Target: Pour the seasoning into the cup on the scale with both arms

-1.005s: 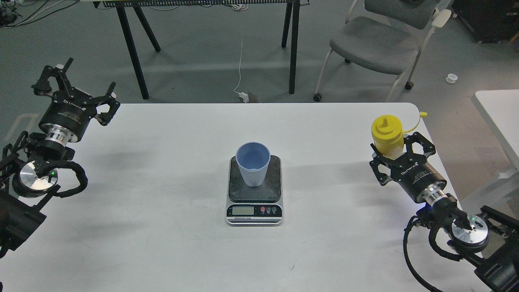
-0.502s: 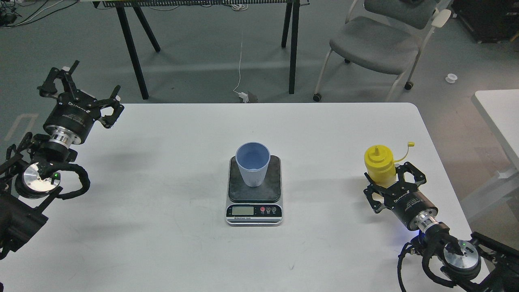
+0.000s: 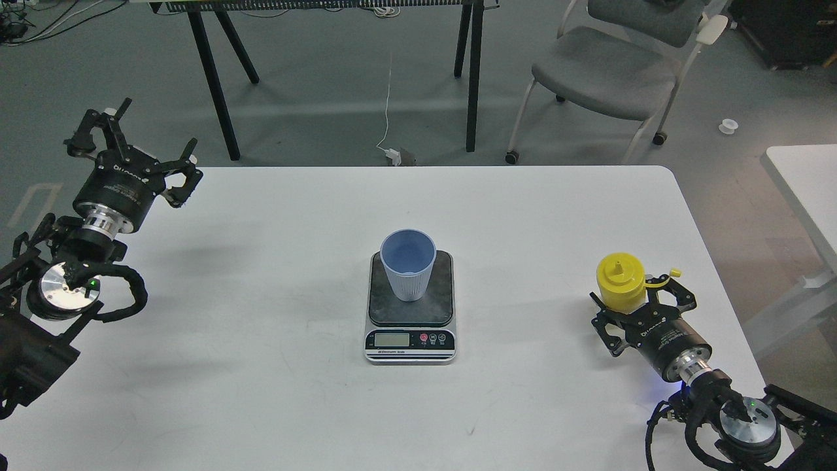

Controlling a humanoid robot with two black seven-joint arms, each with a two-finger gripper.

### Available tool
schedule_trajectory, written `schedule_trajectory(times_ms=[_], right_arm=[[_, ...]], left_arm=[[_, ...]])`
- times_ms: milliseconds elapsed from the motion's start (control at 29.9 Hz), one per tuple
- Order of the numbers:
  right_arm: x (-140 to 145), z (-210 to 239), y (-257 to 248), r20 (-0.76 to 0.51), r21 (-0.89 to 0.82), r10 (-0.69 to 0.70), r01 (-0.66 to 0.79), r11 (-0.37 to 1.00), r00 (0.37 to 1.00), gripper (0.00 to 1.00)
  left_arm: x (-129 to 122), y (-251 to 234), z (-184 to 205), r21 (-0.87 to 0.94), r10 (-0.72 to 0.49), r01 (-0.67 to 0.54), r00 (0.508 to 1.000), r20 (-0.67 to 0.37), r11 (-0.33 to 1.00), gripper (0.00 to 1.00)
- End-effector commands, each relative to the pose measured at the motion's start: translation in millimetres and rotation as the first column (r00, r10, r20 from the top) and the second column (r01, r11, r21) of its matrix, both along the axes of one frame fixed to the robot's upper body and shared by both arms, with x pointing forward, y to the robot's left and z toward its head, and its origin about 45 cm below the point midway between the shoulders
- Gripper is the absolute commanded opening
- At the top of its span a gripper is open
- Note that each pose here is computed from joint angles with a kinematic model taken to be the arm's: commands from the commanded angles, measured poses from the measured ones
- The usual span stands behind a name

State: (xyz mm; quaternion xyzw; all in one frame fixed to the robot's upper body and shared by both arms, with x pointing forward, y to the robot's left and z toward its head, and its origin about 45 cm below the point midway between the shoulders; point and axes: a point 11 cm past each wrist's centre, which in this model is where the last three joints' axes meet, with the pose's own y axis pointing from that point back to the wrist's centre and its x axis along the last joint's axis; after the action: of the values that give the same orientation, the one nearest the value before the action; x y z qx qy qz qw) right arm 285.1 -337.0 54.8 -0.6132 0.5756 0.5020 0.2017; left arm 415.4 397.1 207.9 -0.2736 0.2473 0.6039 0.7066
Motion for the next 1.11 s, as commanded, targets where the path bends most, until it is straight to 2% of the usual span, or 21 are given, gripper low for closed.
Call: schedule_trajectory(times_ms=[0, 301, 368, 636, 938, 1072], right_arm=[[-1.4, -0.6, -2.6, 0.0, -0.001, -0.011, 0.011, 1.0, 1.0, 0.85], [-15.5, -7.8, -12.1, -0.024, -0.004, -0.042, 0.042, 0.999, 0.999, 0.9], [-21.5, -10.6, -16.2, -0.034, -0.004, -0.056, 0.055, 0.998, 0.998, 0.97], [-47.4, -13.2, -39.9, -0.07, -0.027, -0.089, 0.087, 0.996, 0.994, 0.98], [-78.3, 11.2, -57.7, -0.08, -0.028, -0.066, 0.064, 0.998, 0.995, 0.98], [-84.9, 35.0, -92.0, -0.081, -0.12, -0.05, 0.041, 0.992, 0.995, 0.98]], left_arm=[[-0.2, 0.7, 0.0, 0.001, 0.001, -0.001, 1.0, -0.001, 1.0, 1.0], [0.7, -2.2, 0.6, -0.002, -0.003, 0.003, 1.0, 0.001, 1.0, 1.0], [0.6, -4.0, 1.0, -0.002, -0.006, 0.006, 1.0, 0.0, 1.0, 1.0], [0.7, -4.2, 1.6, -0.003, -0.007, 0.007, 1.0, 0.001, 1.0, 1.0], [0.7, -4.2, 6.1, 0.0, -0.015, 0.015, 1.0, 0.011, 1.0, 1.0], [-0.2, 0.0, 9.2, 0.007, -0.013, 0.013, 1.0, 0.015, 1.0, 1.0]])
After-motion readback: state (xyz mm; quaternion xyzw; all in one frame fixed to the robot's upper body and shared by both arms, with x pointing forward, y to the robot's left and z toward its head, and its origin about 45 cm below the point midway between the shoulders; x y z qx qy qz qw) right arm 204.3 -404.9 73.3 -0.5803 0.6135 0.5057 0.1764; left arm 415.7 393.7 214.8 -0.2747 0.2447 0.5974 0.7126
